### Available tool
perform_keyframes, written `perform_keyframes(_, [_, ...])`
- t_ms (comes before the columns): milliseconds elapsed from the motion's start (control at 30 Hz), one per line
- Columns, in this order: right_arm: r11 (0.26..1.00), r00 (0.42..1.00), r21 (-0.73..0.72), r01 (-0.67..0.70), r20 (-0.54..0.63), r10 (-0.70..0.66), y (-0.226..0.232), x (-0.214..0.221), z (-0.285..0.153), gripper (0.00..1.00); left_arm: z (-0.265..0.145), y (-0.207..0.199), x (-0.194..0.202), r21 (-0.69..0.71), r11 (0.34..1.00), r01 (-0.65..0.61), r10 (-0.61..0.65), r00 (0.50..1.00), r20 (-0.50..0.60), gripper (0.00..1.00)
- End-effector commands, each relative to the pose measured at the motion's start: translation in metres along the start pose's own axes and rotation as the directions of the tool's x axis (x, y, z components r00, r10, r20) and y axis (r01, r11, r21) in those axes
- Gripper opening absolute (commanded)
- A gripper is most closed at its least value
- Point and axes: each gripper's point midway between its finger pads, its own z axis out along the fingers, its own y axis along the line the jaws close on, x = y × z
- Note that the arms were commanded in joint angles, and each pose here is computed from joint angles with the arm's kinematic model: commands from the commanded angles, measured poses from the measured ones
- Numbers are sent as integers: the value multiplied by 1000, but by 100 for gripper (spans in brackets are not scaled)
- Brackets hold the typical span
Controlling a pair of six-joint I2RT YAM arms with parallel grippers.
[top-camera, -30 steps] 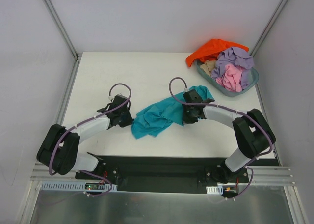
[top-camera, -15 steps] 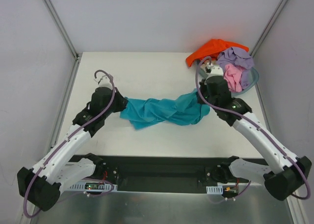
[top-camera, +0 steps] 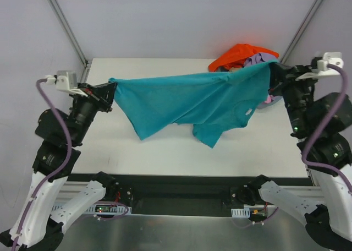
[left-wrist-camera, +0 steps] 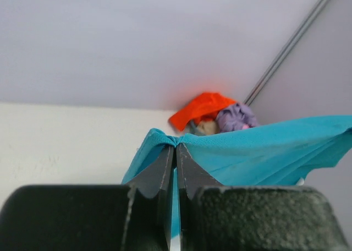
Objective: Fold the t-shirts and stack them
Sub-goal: Flatten out the tshirt
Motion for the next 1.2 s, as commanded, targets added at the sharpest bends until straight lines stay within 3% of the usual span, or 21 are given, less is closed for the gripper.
perform_keyframes(0, [991, 983, -129, 18, 182, 6, 6, -75, -38, 1, -39, -43, -77, 178, 980, -86, 51, 980, 193, 0])
perform_keyframes(133, [971, 953, -240, 3, 294, 70, 9, -129, -85, 1, -74, -74, -112, 313, 943, -117, 31, 963, 267, 0])
perform_keyframes(300, [917, 933, -397, 39, 343, 109, 26, -157, -122, 0, -109, -107, -140, 455, 879, -142, -7, 951, 309, 0])
perform_keyframes(433, [913, 930, -403, 63, 355, 93, 28, -163, -122, 1, -102, -108, -151, 434, 888, -151, 0, 945, 328, 0])
perform_keyframes(633, [980, 965, -178, 86, 261, -37, 9, -129, -57, 1, -34, -69, -134, 211, 970, -120, 62, 963, 264, 0])
perform_keyframes(767, [990, 980, 38, 136, 144, -140, -15, -75, -14, 1, 14, -33, -75, 67, 993, -96, 89, 990, 106, 0])
perform_keyframes(800, [984, 980, 78, 158, 112, -166, -20, -60, -7, 1, 27, -19, -42, 28, 997, -75, 74, 997, 32, 0])
perform_keyframes(933, [937, 958, 221, 271, -161, -239, -39, 68, 35, 1, 58, 26, 64, -120, 992, -38, 13, 980, -200, 0])
perform_keyframes(1033, [924, 935, 266, 276, -296, -194, -50, 137, 59, 1, 77, 66, 144, -235, 971, -52, -42, 925, -379, 0])
perform_keyframes(1067, [914, 896, 255, 315, -398, -197, -54, 184, 74, 1, 85, 81, 175, -267, 961, -65, -65, 889, -453, 0])
perform_keyframes(1167, [913, 843, 298, 278, -531, -83, -78, 256, 95, 1, 98, 117, 233, -338, 938, -74, -147, 799, -584, 0])
